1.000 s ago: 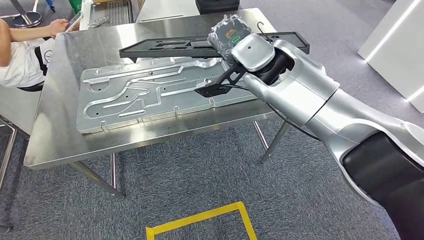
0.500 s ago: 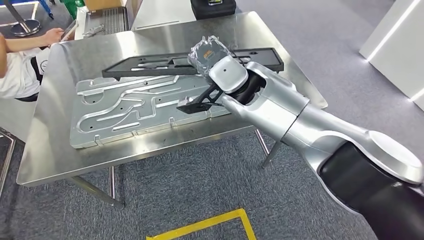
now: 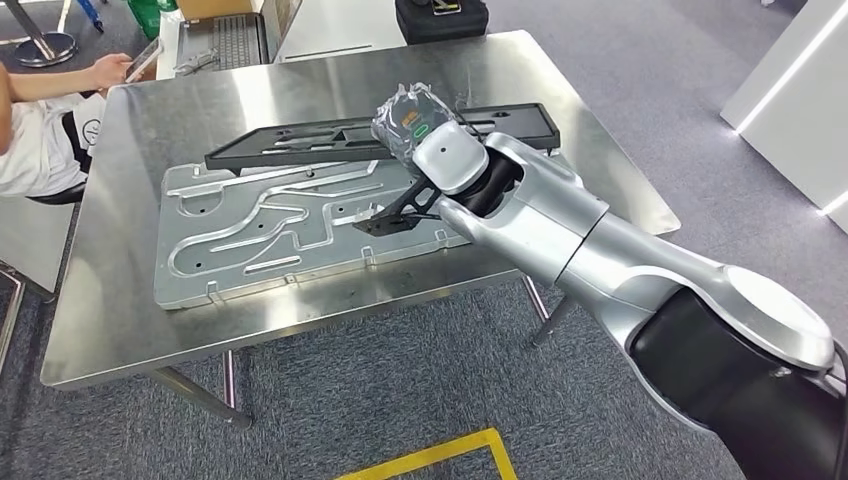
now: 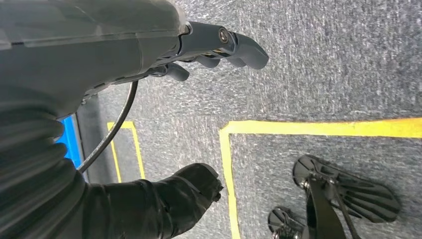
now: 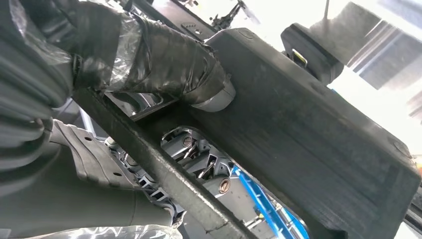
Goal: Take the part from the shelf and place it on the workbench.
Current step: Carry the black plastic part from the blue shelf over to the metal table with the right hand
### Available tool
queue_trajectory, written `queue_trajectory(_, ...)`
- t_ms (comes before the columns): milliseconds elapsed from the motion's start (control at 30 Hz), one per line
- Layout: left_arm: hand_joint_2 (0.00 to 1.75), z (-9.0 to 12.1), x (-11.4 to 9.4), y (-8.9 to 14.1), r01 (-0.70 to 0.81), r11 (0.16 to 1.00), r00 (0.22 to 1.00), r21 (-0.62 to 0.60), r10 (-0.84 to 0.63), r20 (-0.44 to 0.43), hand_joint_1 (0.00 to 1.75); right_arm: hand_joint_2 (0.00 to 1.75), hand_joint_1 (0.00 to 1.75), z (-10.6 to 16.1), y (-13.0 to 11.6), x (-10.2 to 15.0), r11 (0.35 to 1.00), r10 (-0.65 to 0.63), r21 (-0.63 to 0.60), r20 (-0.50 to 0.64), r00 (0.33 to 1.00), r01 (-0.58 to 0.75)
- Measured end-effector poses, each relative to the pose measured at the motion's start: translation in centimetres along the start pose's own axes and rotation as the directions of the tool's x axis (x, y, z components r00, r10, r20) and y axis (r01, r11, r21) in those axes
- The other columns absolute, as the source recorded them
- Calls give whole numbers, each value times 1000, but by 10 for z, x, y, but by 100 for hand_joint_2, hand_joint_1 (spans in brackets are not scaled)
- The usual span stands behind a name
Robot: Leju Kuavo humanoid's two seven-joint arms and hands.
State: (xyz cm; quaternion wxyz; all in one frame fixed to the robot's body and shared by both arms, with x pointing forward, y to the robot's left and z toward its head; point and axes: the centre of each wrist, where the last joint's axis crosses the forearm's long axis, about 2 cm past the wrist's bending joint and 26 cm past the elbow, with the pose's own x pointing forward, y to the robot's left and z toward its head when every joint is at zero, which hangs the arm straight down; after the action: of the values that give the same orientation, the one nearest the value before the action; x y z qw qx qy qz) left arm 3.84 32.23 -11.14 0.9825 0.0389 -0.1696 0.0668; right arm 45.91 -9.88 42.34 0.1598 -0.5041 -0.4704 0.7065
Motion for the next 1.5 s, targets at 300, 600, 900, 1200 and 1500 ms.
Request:
queue_trajectory(300,175,0,-1,-3,2,1000,1000,-6,-2,-2,0,175,175,0,6,1,1000,0,12,3,1000,0)
queue_trajectory(600,175,0,-1,-2,4,1000,1000,-2,-4,-1,0,175,175,0,7,-1,1000,4,18,9,1000,-5)
queue_trajectory(900,175,0,0,-2,3,1000,1000,-2,-3,1,0,175,175,0,11,1,1000,3,28,18,1000,-4)
queue_trajectory(1200,175,0,0,-2,12,1000,1000,-4,-12,0,0,175,175,-1,21,10,999,-13,40,30,999,12)
queue_trajectory(1500,175,-1,3,-3,19,1000,1000,-8,-19,5,0,175,175,-5,26,23,999,-33,38,48,998,31)
